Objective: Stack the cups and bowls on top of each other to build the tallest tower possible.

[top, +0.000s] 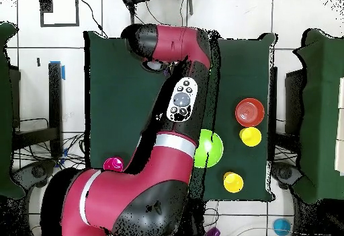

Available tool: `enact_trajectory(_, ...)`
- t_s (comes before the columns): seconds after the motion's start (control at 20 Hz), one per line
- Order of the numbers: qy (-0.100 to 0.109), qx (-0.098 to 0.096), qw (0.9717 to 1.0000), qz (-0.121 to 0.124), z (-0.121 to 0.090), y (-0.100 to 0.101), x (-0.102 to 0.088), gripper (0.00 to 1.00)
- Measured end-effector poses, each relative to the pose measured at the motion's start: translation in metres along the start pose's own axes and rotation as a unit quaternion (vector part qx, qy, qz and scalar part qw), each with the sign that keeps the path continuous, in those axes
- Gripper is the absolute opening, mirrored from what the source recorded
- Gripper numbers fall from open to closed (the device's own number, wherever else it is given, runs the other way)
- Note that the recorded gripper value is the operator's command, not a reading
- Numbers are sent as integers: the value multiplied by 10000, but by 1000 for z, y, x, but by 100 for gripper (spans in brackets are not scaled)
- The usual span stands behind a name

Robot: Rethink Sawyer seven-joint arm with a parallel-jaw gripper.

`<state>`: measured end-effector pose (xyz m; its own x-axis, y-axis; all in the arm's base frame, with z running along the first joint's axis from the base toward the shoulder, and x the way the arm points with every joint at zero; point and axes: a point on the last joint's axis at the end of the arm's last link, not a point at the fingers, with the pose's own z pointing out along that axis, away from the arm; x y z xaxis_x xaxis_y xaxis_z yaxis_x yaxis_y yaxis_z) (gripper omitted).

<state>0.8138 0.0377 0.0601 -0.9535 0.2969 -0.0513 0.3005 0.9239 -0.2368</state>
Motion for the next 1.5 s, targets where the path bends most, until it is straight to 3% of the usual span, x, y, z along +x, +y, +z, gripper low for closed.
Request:
enact_trajectory(0.85,-10,-26,10000,15,-2,-1,-2,100)
enact_trajectory(1.2,-113,-105,9999,71,-24,-5,-10,100)
enact_trajectory(1.5,-250,-199,9993,184,-61,-18,-23,100)
